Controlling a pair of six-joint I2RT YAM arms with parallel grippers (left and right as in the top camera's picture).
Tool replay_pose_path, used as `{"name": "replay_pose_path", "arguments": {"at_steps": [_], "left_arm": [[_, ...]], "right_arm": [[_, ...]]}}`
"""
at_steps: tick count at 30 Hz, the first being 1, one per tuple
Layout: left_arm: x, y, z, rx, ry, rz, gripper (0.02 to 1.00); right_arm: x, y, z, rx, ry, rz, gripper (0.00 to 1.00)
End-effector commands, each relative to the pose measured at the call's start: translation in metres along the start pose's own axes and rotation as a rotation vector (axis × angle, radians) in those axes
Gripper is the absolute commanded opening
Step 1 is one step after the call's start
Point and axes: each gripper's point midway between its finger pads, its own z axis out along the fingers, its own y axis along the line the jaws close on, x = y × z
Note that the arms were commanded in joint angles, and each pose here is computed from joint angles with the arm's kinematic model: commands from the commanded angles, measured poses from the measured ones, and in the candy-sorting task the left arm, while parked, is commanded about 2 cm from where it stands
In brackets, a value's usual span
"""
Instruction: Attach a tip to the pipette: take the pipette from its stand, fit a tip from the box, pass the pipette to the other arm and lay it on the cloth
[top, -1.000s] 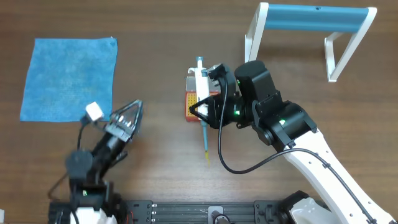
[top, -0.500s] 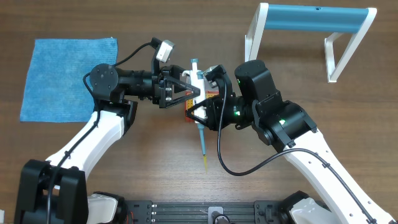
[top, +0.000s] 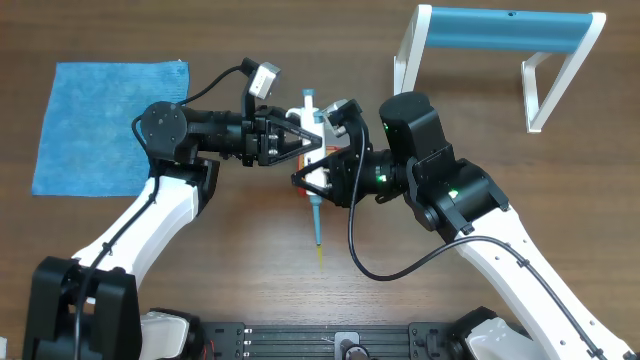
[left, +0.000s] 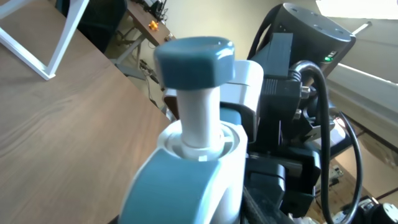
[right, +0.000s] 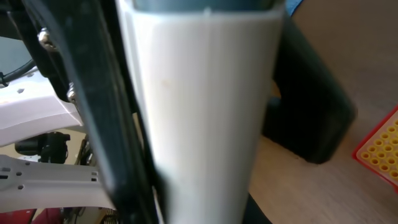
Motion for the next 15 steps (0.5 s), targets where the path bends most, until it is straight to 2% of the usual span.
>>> {"name": "replay_pose_path", "arguments": {"at_steps": [1,4,5,6,8,11,13,15], "left_arm": [[-0.001,-0.001,0.002,0.006,0.008,0.042,0.029],[-0.001,-0.001,0.002,0.006,0.009,0.045,0.029],[-0.001,-0.001,0.002,0.006,0.009,0.045,0.029],[-0.001,-0.001,0.002,0.006,0.009,0.043,0.029],[0.0,0.001,0.001,0.003,0.011,0.043,0.029],[-0.004,0.009,-0.006,-0.018,-0.01,0.026,0.027],[-0.007,0.029,-0.023,-0.064,-0.046,-0.031,0.029],[-0.008,0.061,-0.046,-0.146,-0.113,-0.105,0.029]], "right_arm": [[-0.001,0.022,-0.003,-0.083,0.011,-0.028,0.082],[-0.001,0.022,-0.003,-0.082,0.011,-0.027,0.084],[-0.001,0.022,-0.003,-0.082,0.011,-0.027,0.325],[-0.001,0.022,-0.003,-0.082,0.011,-0.027,0.816],[0.002,0.02,-0.003,-0.074,0.02,-0.014,0.822],[0.019,0.004,-0.006,-0.013,0.075,0.029,0.822],[0.02,-0.007,-0.013,0.016,0.077,0.064,0.822],[0.015,-0.014,-0.019,0.03,0.052,0.037,0.822]]}}
